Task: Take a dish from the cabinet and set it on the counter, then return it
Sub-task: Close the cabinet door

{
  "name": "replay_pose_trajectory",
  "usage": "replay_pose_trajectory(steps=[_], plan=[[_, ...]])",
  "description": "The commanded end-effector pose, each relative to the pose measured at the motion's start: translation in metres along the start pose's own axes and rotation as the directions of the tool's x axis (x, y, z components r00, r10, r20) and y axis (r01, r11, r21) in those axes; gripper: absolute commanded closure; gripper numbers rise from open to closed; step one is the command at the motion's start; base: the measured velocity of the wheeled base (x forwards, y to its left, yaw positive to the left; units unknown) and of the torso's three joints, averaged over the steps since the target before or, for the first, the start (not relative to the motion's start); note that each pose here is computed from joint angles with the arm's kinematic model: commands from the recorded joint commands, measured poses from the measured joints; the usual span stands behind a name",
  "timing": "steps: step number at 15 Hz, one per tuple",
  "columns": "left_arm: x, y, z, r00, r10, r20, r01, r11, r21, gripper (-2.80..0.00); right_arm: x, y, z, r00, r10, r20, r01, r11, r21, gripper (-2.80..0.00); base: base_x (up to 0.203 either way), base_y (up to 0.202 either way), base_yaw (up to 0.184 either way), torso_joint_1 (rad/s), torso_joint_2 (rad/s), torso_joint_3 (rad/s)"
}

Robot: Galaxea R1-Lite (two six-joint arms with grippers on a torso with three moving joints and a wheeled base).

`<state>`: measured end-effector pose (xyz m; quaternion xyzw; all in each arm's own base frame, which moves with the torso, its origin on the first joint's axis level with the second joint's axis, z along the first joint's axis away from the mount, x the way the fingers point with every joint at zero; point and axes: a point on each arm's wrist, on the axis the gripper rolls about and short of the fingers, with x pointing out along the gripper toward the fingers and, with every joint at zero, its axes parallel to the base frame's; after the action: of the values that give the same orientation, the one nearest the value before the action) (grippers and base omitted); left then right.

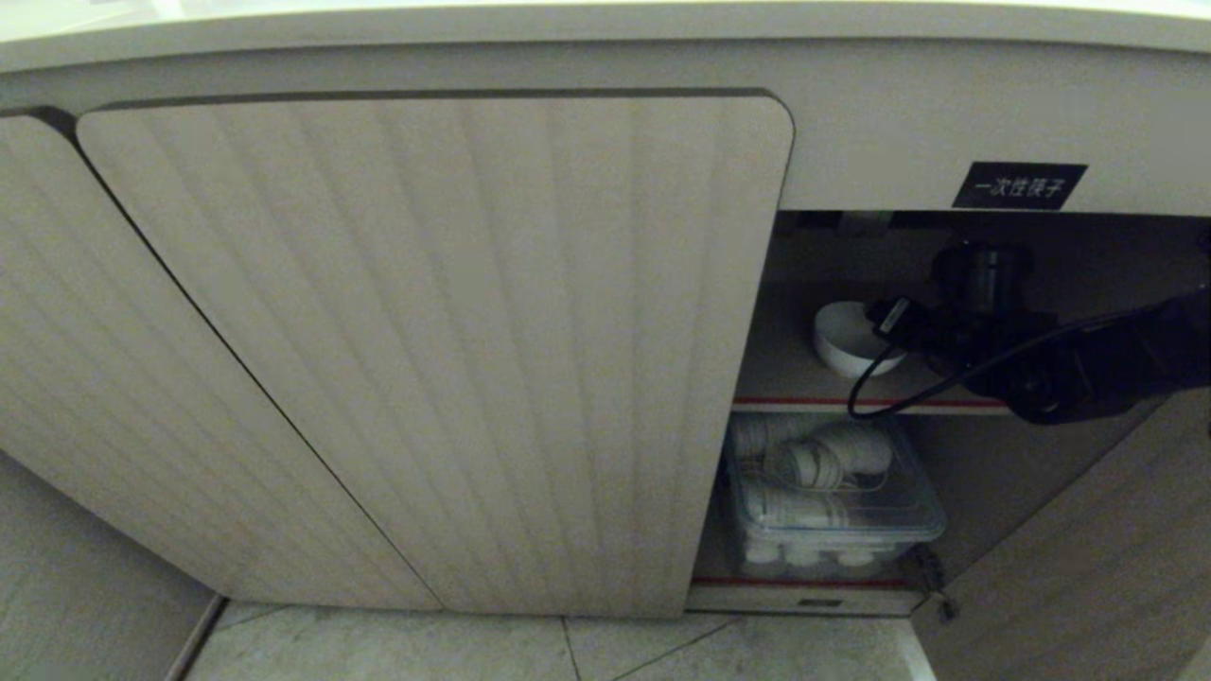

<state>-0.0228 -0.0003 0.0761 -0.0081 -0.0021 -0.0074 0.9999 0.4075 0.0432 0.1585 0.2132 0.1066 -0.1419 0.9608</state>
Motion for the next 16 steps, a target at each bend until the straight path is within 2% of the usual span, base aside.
replay_pose_trajectory(steps=[1, 11, 12, 16], plan=[[-0.0001, 0.0000, 0.0003, 1.000, 0.001, 0.002, -0.001, 1.000, -0.001, 0.00, -0.0007, -0.0001, -0.0008, 1.000, 0.001, 0.002, -0.001, 1.000, -0.003, -2.80, 0.000, 0.000, 0.000, 0.000, 0.00, 0.000], [0.0000, 0.0000, -0.0002, 1.000, 0.001, 0.000, -0.001, 1.000, -0.001, 0.00, -0.0038, -0.0015, -0.0008, 1.000, -0.002, -0.001, 0.002, 1.000, -0.019, -2.80, 0.000, 0.000, 0.000, 0.000, 0.00, 0.000], [-0.0001, 0.0000, 0.0003, 1.000, -0.001, 0.002, 0.001, 1.000, -0.001, 0.00, -0.0038, -0.0017, -0.0012, 1.000, -0.003, -0.002, 0.003, 1.000, -0.020, 0.00, 0.000, 0.000, 0.000, 0.000, 0.00, 0.000], [-0.0001, 0.0000, 0.0003, 1.000, 0.001, 0.002, -0.001, 1.000, -0.001, 0.00, -0.0064, -0.0025, -0.0010, 1.000, -0.001, -0.005, 0.001, 1.000, -0.025, 0.00, 0.000, 0.000, 0.000, 0.000, 0.00, 0.000]])
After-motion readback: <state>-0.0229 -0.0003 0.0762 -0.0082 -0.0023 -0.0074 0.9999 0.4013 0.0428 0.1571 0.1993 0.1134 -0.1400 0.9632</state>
